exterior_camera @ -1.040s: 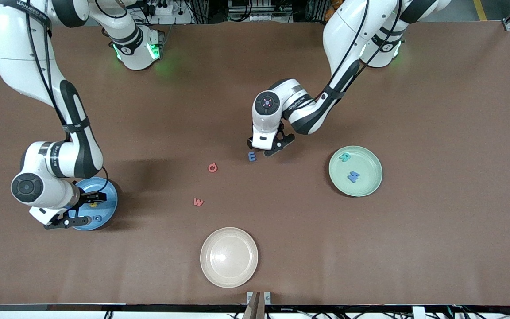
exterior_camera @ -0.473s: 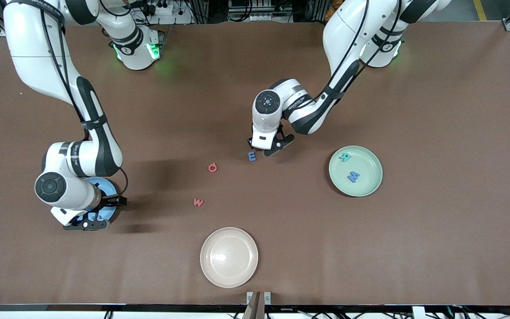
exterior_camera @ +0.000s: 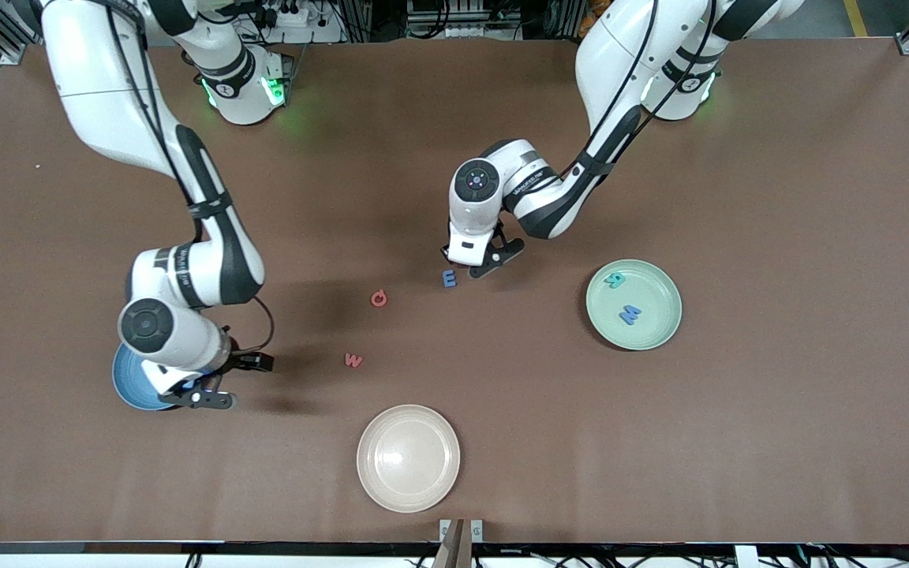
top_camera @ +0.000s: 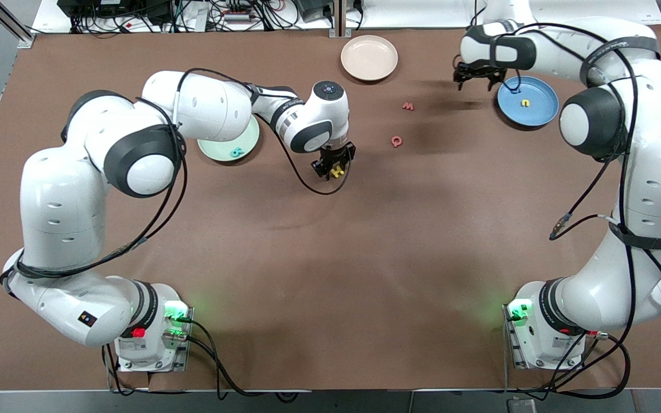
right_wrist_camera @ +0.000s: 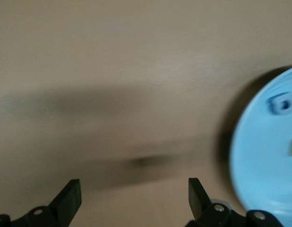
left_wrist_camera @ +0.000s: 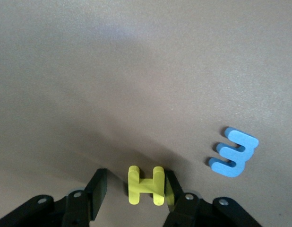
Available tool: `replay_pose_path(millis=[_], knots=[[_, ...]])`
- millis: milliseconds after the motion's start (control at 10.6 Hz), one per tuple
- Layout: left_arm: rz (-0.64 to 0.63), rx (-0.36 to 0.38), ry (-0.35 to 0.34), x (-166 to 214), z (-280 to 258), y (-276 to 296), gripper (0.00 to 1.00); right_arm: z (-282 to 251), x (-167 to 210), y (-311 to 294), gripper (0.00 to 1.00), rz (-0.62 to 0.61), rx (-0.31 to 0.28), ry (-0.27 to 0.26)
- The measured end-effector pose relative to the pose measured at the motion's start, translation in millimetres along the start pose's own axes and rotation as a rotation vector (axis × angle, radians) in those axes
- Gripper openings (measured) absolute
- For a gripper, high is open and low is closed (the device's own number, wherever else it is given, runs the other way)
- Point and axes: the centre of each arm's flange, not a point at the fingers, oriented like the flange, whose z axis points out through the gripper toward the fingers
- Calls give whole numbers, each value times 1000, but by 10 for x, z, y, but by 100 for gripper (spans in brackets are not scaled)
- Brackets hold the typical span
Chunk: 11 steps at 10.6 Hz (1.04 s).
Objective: Sort upper and lower case letters into plates
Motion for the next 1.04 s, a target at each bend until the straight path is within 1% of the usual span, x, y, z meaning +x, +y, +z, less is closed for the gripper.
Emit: replay_pose_path(millis=[189, 378, 473, 567, 851, 1040], knots=[[1, -1, 0, -3, -5, 3, 52, -56, -116, -362, 100, 51, 5, 12], [2, -3, 1, -8, -24, 8, 41, -120, -127, -473, 100, 74, 11, 24], [2, -8, 2, -8, -32, 16, 40, -125, -120, -466, 100, 88, 18, 23], [2, -8, 2, -9, -37, 17, 33, -126, -121, -471, 100, 104, 31, 16], [1, -8, 2, -2, -40, 18, 33, -145, -147, -583, 100, 162, 61, 7], [-16, -9, 7, 117, -60, 14, 33, -159, -201, -812, 100, 205, 67, 13]])
